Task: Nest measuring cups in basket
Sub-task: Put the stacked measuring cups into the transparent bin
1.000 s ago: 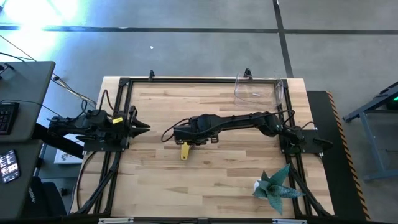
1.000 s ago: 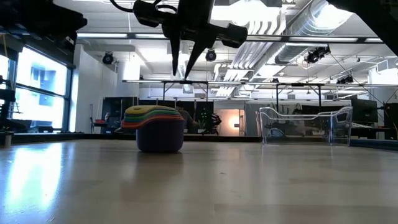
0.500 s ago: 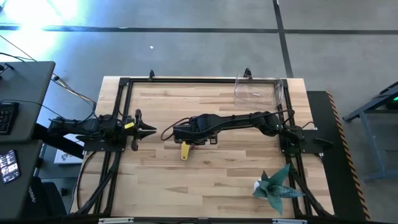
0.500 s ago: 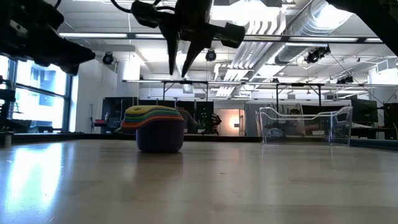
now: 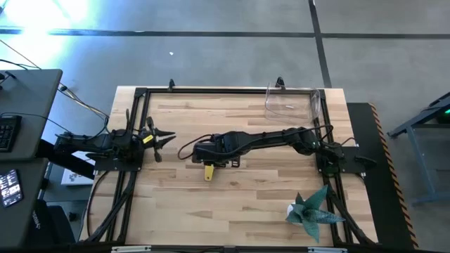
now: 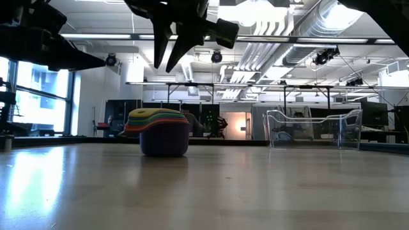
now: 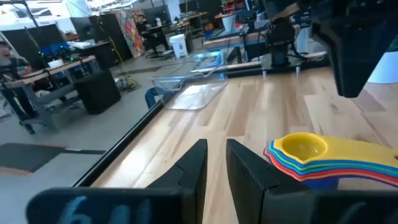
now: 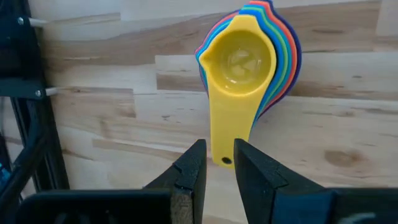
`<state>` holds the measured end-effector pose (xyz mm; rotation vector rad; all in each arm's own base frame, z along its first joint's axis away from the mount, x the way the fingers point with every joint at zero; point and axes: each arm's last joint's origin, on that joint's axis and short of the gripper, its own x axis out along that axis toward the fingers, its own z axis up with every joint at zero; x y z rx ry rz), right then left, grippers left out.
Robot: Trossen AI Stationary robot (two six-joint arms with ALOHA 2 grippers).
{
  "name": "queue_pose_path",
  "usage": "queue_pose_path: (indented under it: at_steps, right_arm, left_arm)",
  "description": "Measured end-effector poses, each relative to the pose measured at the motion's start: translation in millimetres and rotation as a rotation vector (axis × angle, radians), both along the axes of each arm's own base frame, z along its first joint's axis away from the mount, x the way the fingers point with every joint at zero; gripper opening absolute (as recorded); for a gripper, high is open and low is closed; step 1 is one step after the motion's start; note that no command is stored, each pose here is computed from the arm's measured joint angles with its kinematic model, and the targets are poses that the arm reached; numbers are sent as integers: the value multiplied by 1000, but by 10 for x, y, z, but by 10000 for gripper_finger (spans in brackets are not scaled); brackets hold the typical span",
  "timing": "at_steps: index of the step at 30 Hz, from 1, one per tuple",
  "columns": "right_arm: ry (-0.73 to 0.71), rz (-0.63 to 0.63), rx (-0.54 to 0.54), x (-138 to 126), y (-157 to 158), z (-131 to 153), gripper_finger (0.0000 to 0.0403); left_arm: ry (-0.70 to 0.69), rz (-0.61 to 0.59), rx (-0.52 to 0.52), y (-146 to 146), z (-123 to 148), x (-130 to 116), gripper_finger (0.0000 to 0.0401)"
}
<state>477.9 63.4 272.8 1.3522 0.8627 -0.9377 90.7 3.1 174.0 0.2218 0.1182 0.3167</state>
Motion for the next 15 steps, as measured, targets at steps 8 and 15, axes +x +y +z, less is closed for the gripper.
queue_pose_path:
  at_steps: [8,15]
  right_arm:
    - [-1,21,-10,-18,116,0,73]
    - [-5,23,-40,-26,163,1,73]
  left_arm:
    - [-17,4,-48,0,1,0,48]
    - [-21,5,-62,0,1,0,48]
